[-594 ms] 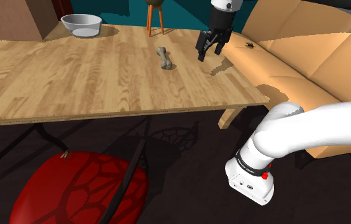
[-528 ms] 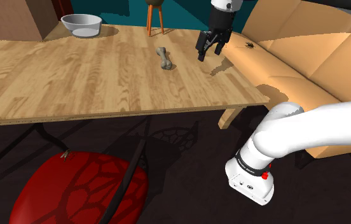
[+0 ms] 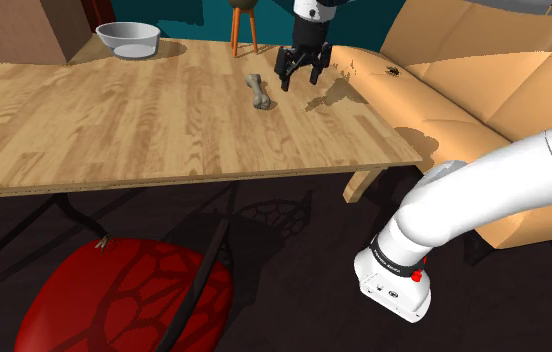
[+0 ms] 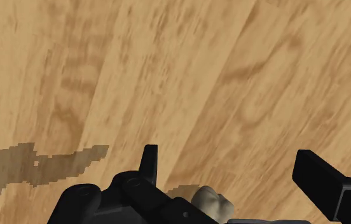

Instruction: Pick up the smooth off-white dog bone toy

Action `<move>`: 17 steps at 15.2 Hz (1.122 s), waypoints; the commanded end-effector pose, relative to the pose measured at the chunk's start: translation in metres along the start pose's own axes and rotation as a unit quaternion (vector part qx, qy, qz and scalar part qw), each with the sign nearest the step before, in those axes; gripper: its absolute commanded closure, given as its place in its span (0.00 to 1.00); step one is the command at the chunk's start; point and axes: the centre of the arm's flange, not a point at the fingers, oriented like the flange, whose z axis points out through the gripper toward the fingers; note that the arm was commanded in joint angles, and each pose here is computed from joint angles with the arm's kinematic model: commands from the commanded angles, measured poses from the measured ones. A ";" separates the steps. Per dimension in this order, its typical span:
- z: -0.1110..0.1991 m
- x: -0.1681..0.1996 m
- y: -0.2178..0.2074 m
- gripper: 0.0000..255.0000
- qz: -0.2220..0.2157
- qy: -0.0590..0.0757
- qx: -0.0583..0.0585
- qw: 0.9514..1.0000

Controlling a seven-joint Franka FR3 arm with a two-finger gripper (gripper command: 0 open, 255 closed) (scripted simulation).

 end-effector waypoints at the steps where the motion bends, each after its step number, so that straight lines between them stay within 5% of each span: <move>1: 0.010 0.025 -0.002 0.00 0.020 -0.002 0.000 1.000; 17: 0.087 0.216 0.004 0.00 0.162 -0.021 0.001 0.987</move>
